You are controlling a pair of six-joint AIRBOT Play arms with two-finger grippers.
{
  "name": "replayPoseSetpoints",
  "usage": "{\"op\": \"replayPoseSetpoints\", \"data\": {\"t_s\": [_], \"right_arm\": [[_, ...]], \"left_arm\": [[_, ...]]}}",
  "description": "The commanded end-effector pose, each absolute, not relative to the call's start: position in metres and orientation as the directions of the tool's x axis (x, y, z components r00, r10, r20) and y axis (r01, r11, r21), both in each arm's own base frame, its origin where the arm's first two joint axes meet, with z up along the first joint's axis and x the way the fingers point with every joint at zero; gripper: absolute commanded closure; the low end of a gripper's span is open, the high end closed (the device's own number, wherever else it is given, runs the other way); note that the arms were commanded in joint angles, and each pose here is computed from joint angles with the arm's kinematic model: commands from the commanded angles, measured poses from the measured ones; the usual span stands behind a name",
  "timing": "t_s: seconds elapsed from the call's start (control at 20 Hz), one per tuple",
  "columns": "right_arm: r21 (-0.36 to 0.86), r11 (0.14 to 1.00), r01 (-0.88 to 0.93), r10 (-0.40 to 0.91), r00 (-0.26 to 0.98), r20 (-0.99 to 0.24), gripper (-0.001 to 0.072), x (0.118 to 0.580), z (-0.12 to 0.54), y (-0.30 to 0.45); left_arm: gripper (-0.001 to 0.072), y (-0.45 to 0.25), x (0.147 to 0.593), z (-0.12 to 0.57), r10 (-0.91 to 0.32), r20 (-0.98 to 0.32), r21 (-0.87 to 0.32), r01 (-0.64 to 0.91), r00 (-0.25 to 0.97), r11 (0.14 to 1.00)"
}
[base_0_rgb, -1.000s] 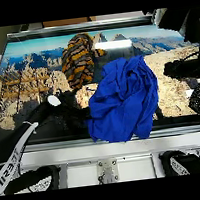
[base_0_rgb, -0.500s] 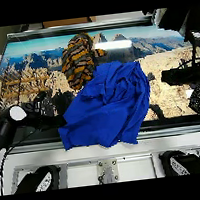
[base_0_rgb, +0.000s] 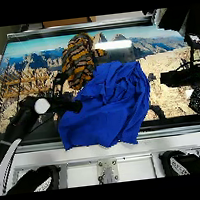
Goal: Fold the clothes and pants, and hang the long-sleeved shirts on hangers.
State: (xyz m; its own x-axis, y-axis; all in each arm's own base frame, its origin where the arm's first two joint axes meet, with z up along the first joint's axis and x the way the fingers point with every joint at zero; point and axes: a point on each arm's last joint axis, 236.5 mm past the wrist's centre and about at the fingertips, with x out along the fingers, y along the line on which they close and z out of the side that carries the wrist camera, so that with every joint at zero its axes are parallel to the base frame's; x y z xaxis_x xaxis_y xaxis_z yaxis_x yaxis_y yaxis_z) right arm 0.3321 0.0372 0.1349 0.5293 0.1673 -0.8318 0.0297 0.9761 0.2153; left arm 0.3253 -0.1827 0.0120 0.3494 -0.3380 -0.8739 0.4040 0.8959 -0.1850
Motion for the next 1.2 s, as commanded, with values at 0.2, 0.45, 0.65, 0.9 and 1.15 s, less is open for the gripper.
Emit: {"op": "replayPoseSetpoints", "data": {"t_s": [0.2, 0.45, 0.65, 0.9, 1.15], "right_arm": [[0.261, 0.965, 0.018, 0.214, 0.522, -0.826, 0.0700, 0.331, 0.136, 0.048], [0.277, 0.960, 0.025, 0.231, 0.487, -0.842, 0.0701, 0.329, 0.121, 0.052], [0.343, 0.939, 0.014, 0.302, 0.445, -0.843, 0.0699, 0.338, 0.106, 0.074], [0.388, 0.921, -0.027, 0.372, 0.353, -0.858, 0.0098, 0.371, 0.048, 0.127], [0.450, 0.893, -0.006, 0.437, 0.255, -0.863, 0.0099, 0.397, -0.045, 0.196]], "left_arm": [[0.0087, -0.200, 0.391, -0.035, -0.249, -0.904, 0.034, 0.637, 0.348, 0.770], [0.0087, -0.206, 0.409, -0.051, -0.256, -0.887, 0.111, 0.715, 0.384, 0.690], [0.0087, -0.220, 0.414, -0.069, -0.300, -0.879, 0.049, 0.694, 0.372, 0.719], [0.0695, -0.216, 0.430, -0.066, -0.313, -0.852, 0.037, 0.645, 0.420, 0.763], [0.0695, -0.195, 0.429, -0.049, -0.300, -0.856, 0.029, 0.619, 0.420, 0.785]]}}
